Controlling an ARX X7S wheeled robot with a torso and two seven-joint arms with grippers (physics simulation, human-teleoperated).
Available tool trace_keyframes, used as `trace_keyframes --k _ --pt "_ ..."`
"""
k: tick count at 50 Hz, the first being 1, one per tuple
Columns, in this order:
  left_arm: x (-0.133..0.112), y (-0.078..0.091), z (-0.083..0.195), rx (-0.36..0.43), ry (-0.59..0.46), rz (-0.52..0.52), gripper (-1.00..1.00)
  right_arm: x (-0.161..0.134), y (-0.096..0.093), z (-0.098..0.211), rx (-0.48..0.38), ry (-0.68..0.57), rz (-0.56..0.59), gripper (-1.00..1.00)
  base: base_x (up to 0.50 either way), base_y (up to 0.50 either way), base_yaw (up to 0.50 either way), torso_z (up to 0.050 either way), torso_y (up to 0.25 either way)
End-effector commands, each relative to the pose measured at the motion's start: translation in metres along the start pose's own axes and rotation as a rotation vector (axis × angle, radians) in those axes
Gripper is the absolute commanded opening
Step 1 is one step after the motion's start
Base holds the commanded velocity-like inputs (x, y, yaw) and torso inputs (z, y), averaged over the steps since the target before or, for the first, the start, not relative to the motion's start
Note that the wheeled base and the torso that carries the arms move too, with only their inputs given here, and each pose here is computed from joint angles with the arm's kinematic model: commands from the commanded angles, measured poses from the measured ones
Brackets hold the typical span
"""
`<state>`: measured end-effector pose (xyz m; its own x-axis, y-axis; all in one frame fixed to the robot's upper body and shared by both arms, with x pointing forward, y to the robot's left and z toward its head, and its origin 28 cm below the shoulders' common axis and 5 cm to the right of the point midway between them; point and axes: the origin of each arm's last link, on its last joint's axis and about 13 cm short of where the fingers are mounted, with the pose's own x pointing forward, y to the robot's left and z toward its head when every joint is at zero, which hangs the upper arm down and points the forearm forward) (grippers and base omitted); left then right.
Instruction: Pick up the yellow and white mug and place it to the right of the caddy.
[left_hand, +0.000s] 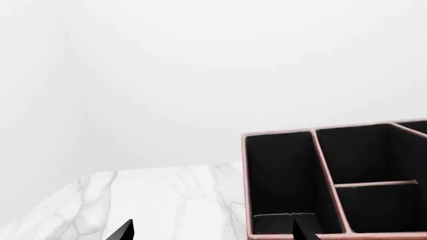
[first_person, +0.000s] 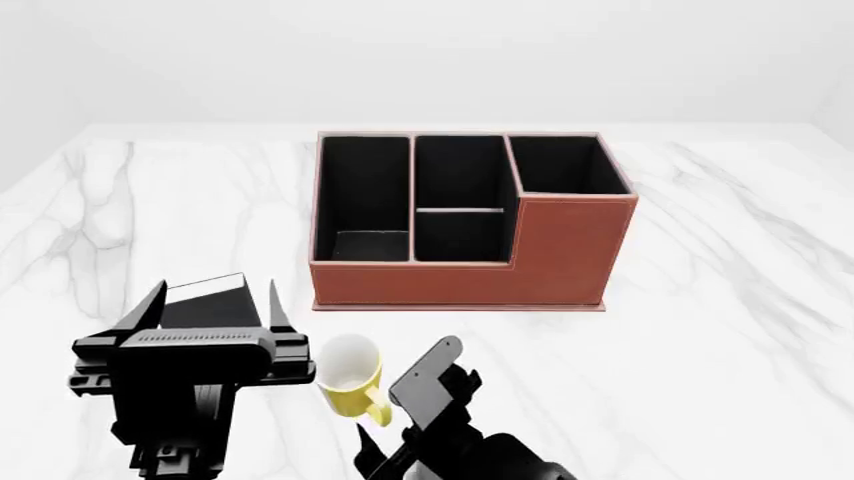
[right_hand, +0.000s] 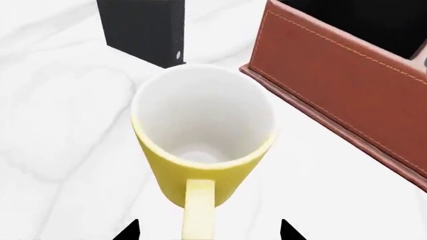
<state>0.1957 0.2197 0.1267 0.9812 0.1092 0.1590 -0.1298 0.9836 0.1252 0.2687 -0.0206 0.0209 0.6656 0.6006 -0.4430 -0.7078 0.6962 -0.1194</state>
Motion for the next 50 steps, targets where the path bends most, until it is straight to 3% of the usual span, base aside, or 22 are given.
trace_keyframes --k 1,30,50 --pt "0.000 0.000 0.000 -0.001 0.001 0.000 1.00 0.005 0.000 -0.004 0.008 0.021 0.011 -1.00 0.00 0.00 0.00 0.000 0.000" --pt "-0.001 0.000 0.000 -0.003 -0.003 0.000 1.00 -0.008 -0.001 0.004 -0.014 -0.023 -0.021 -1.00 0.00 0.00 0.00 0.000 0.000" --pt "-0.002 0.001 0.003 -0.002 -0.014 0.008 1.00 -0.047 0.001 0.020 -0.033 -0.108 -0.044 -1.00 0.00 0.00 0.00 0.000 0.001"
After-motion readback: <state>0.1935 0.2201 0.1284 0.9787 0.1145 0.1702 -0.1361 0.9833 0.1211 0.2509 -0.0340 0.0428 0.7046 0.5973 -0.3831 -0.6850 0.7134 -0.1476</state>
